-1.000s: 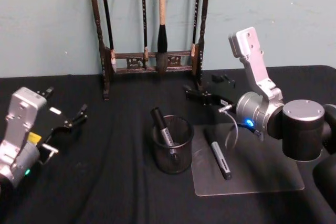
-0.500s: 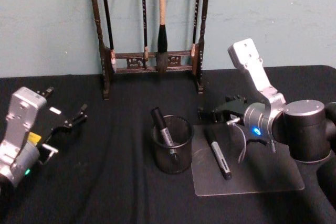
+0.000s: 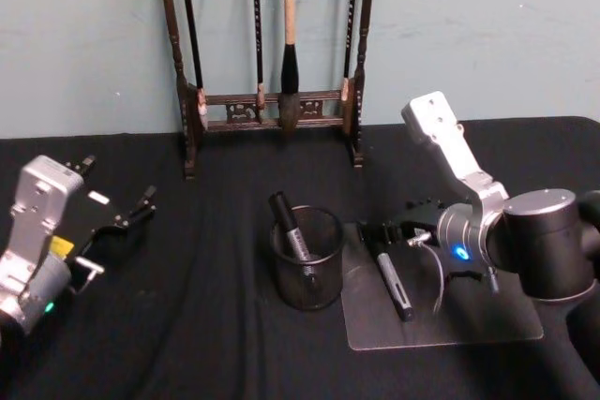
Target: Pick up the water-based marker from the table and place it into the pen holder.
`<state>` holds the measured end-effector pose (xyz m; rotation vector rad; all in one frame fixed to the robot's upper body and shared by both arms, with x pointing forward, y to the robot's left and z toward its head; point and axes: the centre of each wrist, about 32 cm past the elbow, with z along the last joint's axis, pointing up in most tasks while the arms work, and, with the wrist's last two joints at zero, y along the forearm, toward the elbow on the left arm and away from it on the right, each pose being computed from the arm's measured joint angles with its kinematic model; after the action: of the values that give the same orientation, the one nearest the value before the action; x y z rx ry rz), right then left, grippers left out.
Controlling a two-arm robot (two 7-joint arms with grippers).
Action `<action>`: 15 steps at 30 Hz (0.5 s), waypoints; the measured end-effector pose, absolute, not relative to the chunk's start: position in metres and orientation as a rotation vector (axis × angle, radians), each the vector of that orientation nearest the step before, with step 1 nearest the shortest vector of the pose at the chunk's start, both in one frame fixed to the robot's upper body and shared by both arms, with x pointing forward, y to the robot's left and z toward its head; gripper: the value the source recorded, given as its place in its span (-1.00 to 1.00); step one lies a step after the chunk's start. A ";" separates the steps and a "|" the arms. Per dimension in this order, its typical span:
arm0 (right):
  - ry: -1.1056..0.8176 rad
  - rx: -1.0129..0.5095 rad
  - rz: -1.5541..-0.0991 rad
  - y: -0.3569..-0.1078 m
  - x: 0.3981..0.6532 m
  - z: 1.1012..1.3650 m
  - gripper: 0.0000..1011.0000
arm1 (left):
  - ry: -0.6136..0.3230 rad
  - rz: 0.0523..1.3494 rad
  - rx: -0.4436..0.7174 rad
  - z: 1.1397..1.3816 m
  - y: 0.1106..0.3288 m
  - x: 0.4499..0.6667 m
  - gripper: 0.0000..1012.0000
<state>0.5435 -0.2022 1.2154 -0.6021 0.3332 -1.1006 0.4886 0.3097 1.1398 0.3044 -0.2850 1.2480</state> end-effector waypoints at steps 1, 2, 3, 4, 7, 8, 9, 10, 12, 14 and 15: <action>0.333 -0.602 -1.101 -0.202 0.543 1.215 0.98 | -0.285 1.248 0.304 1.140 0.310 0.489 0.99; 0.345 -0.610 -1.095 -0.202 0.542 1.214 0.98 | -0.285 1.248 0.304 1.140 0.310 0.489 0.99; 0.348 -0.612 -1.093 -0.202 0.542 1.214 0.98 | -0.285 1.248 0.304 1.140 0.310 0.489 0.99; 0.356 -0.617 -1.091 -0.203 0.541 1.213 0.98 | -0.285 1.248 0.304 1.140 0.310 0.489 0.99; 0.367 -0.626 -1.087 -0.203 0.540 1.212 0.98 | -0.285 1.248 0.304 1.140 0.310 0.489 0.99; 0.369 -0.628 -1.086 -0.203 0.540 1.212 0.98 | -0.285 1.248 0.304 1.140 0.310 0.489 0.99; 0.370 -0.630 -1.086 -0.203 0.540 1.212 0.98 | -0.285 1.248 0.304 1.140 0.310 0.489 0.99; 0.374 -0.633 -1.085 -0.203 0.539 1.212 0.98 | -0.285 1.248 0.304 1.140 0.310 0.489 0.99; 0.378 -0.639 -1.084 -0.203 0.539 1.211 0.98 | -0.285 1.248 0.304 1.140 0.310 0.489 0.99; 0.380 -0.642 -1.082 -0.203 0.539 1.211 0.98 | -0.285 1.248 0.304 1.140 0.310 0.489 0.99; 0.381 -0.645 -1.080 -0.203 0.539 1.211 0.98 | -0.285 1.248 0.304 1.140 0.310 0.489 0.99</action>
<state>0.5386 -0.2026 1.2108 -0.6450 0.3815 -1.0805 0.4886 0.3096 1.1398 0.3044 -0.2850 1.2479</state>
